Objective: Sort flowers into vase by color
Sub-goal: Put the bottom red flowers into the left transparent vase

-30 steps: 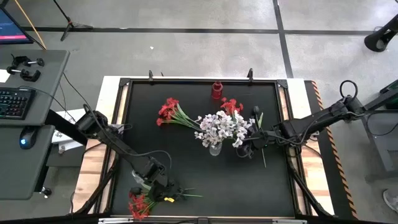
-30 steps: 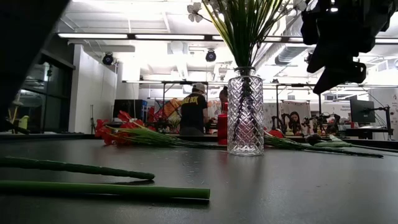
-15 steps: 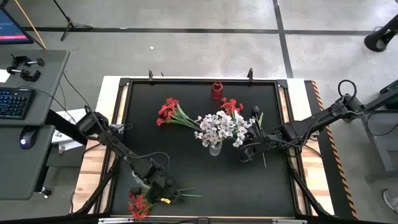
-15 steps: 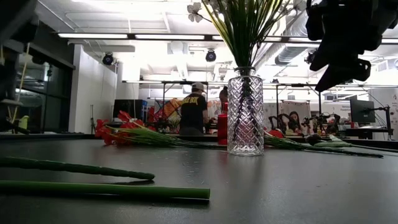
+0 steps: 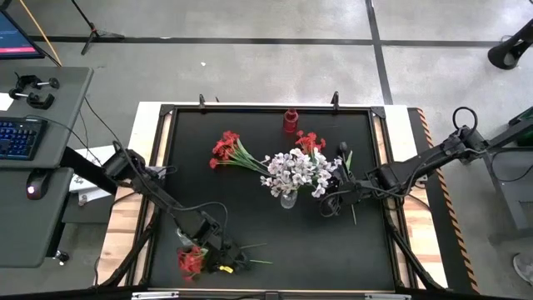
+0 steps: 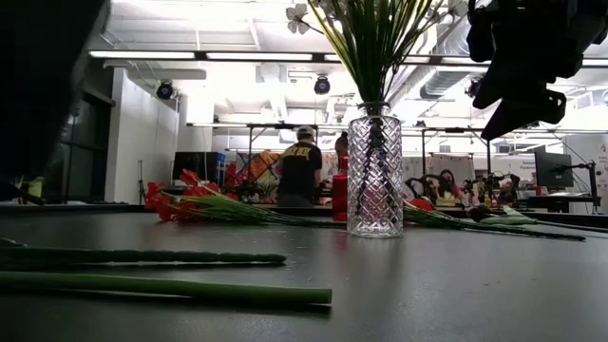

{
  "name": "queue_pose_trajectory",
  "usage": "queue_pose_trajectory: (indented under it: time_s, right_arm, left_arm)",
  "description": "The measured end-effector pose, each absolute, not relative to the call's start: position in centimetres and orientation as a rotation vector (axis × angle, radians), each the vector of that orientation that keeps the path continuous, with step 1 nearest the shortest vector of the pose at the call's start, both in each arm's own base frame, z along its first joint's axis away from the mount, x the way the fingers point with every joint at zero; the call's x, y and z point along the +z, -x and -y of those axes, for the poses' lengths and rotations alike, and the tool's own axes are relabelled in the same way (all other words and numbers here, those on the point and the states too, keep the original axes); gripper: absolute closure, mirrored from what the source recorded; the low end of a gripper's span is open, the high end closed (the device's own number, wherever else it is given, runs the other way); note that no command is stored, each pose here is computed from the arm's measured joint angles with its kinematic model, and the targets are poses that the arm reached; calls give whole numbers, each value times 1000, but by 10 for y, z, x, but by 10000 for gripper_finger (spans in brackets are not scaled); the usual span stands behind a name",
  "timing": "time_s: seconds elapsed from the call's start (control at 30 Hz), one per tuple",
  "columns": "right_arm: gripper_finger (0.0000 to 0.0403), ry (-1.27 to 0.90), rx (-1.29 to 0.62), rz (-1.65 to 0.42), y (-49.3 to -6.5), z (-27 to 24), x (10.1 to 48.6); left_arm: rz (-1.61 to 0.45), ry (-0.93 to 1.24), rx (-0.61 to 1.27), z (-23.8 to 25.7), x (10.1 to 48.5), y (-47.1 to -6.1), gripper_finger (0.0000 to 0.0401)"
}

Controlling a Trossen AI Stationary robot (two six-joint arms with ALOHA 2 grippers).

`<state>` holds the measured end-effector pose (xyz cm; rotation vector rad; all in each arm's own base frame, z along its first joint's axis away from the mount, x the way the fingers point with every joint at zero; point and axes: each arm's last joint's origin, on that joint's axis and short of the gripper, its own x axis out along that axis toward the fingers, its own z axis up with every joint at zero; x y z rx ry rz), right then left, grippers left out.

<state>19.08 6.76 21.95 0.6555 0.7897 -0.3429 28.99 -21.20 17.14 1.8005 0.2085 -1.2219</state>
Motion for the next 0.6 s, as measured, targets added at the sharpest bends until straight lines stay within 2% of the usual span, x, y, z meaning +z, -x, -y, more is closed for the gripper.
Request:
queue_pose_trajectory:
  time_s: [0.2,0.6]
  right_arm:
    - [146,-652,-341,-791,-191,-68,219]
    - [146,-630,-332,-795,-191,-68,219]
  left_arm:
    - [-241,-1715,-1205,203,177,-297,192]
    - [-383,-1712,-1275,171,144,-288,192]
